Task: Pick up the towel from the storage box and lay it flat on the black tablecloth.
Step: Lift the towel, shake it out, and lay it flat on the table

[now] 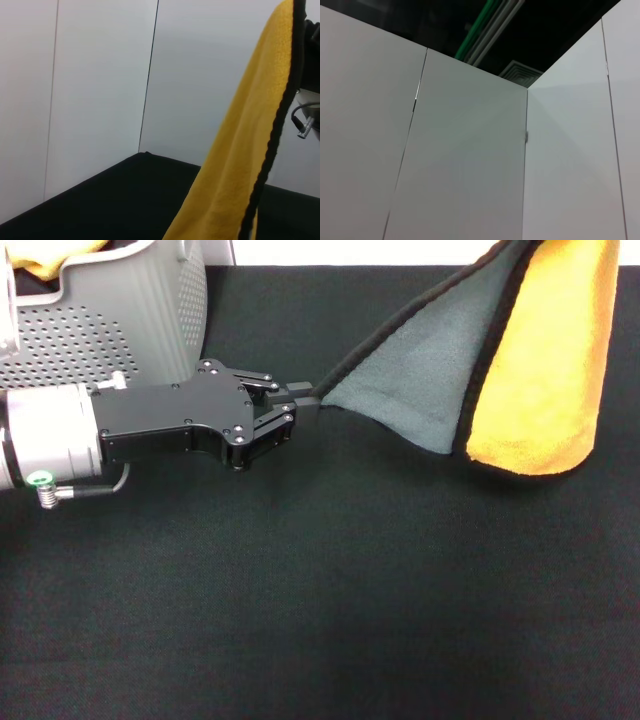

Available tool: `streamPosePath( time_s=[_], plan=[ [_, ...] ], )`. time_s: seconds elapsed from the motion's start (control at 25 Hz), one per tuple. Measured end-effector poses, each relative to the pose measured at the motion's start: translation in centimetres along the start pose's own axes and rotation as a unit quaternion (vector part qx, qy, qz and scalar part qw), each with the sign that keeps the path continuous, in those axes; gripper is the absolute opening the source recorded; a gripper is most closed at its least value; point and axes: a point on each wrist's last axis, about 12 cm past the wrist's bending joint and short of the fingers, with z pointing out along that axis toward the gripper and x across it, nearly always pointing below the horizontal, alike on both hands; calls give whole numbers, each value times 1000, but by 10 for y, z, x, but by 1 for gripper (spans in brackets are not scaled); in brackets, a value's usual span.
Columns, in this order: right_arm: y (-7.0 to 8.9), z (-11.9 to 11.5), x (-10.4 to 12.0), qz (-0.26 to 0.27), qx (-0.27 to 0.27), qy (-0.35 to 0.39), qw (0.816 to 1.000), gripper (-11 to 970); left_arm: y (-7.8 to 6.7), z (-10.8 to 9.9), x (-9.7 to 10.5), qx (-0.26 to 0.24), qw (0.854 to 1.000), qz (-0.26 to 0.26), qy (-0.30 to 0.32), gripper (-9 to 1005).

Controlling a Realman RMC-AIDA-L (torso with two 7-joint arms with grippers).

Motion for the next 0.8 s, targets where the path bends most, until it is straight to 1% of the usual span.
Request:
streamPosePath(
  time_s=[0.64, 0.8],
  plan=[
    [4, 2, 3, 7, -5, -4, 1000, 16, -2, 7, -1, 14, 1000, -1, 6, 127],
    [5, 3, 3, 8, -3, -7, 1000, 16, -2, 8, 1, 17, 1000, -2, 16, 80]
  ],
)
